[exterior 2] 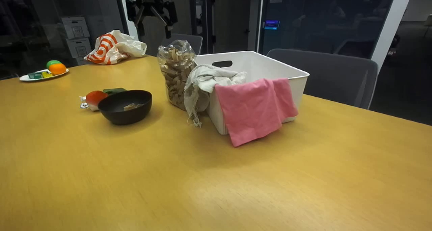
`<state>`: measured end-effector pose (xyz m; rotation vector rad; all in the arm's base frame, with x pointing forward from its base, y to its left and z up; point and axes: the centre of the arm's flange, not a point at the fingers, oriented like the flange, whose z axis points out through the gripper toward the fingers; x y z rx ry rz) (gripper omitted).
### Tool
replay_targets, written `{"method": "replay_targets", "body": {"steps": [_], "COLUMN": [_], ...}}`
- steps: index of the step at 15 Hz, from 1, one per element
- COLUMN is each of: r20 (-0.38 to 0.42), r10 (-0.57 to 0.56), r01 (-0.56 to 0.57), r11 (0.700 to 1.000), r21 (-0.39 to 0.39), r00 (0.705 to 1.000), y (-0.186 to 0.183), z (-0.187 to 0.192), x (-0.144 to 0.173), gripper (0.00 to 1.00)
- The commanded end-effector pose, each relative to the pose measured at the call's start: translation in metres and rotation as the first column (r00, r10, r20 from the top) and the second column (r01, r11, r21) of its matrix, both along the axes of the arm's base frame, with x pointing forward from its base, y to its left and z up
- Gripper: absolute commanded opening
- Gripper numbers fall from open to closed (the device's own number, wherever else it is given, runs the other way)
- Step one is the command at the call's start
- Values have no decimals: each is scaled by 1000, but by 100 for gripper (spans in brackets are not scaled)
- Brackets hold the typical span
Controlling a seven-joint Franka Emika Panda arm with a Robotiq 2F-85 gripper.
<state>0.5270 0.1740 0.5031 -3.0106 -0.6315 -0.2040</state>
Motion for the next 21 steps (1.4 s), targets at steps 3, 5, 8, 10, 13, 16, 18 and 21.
{"method": "replay_targets", "body": {"steps": [3, 5, 8, 10, 13, 16, 18, 21], "r20": [-140, -153, -158, -159, -175, -177, -143, -128], "r10": [-4, -4, -5, -3, 14, 26, 89, 193], "r01": [12, 13, 13, 14, -2, -19, -84, -193], "r11": [998, 998, 998, 998, 998, 999, 996, 981], "r21": [55, 55, 54, 69, 68, 42, 41, 13], "r00": [990, 988, 987, 987, 984, 984, 986, 973], "y": [-1, -1, -1, 0, 9, 21, 33, 46], "z": [-8, -12, -15, -13, -38, -73, -95, -125], "x": [-13, -14, -13, -17, -31, -37, -39, -40], "gripper": [100, 100, 100, 100, 100, 100, 100, 100]}}
